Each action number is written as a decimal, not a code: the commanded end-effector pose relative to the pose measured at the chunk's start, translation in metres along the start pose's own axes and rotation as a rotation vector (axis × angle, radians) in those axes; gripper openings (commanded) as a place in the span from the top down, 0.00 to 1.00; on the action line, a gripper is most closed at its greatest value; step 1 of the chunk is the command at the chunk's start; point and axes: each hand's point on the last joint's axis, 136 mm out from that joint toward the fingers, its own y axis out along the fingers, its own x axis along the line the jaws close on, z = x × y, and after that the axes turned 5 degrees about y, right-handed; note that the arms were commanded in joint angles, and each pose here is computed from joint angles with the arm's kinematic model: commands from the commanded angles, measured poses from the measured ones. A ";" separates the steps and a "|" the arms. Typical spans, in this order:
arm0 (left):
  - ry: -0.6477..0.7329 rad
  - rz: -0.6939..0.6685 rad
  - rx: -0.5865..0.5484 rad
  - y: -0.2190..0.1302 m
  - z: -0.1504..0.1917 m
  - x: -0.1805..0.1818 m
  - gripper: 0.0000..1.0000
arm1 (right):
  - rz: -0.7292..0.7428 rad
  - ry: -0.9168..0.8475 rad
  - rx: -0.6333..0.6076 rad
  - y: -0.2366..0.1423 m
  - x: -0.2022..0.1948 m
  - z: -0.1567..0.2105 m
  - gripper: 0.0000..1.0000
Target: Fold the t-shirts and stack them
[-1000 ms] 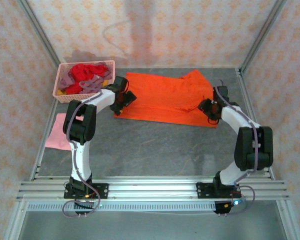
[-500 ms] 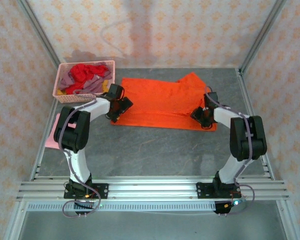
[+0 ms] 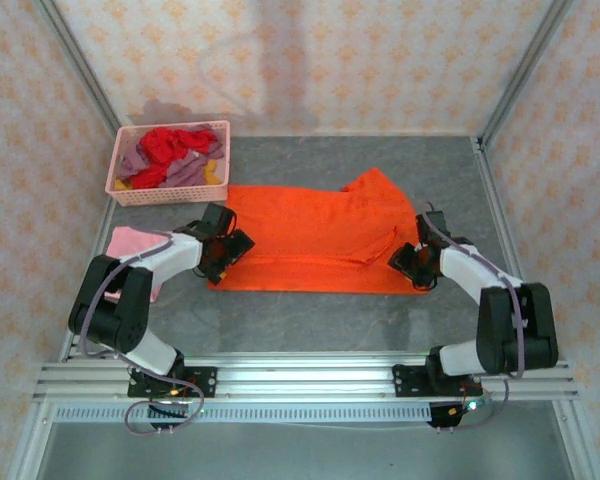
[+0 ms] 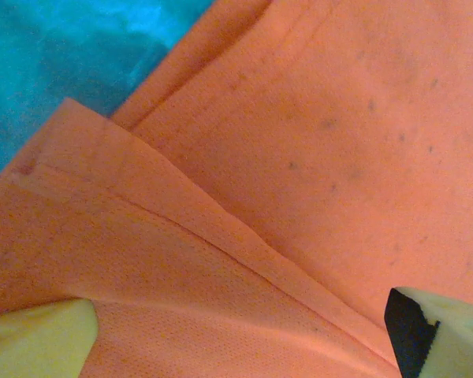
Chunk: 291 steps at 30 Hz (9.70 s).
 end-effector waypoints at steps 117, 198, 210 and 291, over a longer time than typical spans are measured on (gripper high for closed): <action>0.272 -0.059 -0.021 0.050 0.003 -0.060 0.17 | 0.074 -0.011 -0.061 0.053 0.036 -0.093 0.22; 0.140 -0.352 -0.158 0.048 -0.126 -0.073 1.00 | 0.098 -0.397 -0.341 0.040 0.167 -0.215 0.36; 0.146 -0.358 -0.160 0.045 -0.127 -0.072 1.00 | 0.160 -0.460 -0.133 0.100 0.162 -0.206 0.48; 0.257 -0.226 -0.224 -0.058 -0.103 -0.083 1.00 | 0.028 -0.521 -0.400 -0.090 0.138 -0.132 1.00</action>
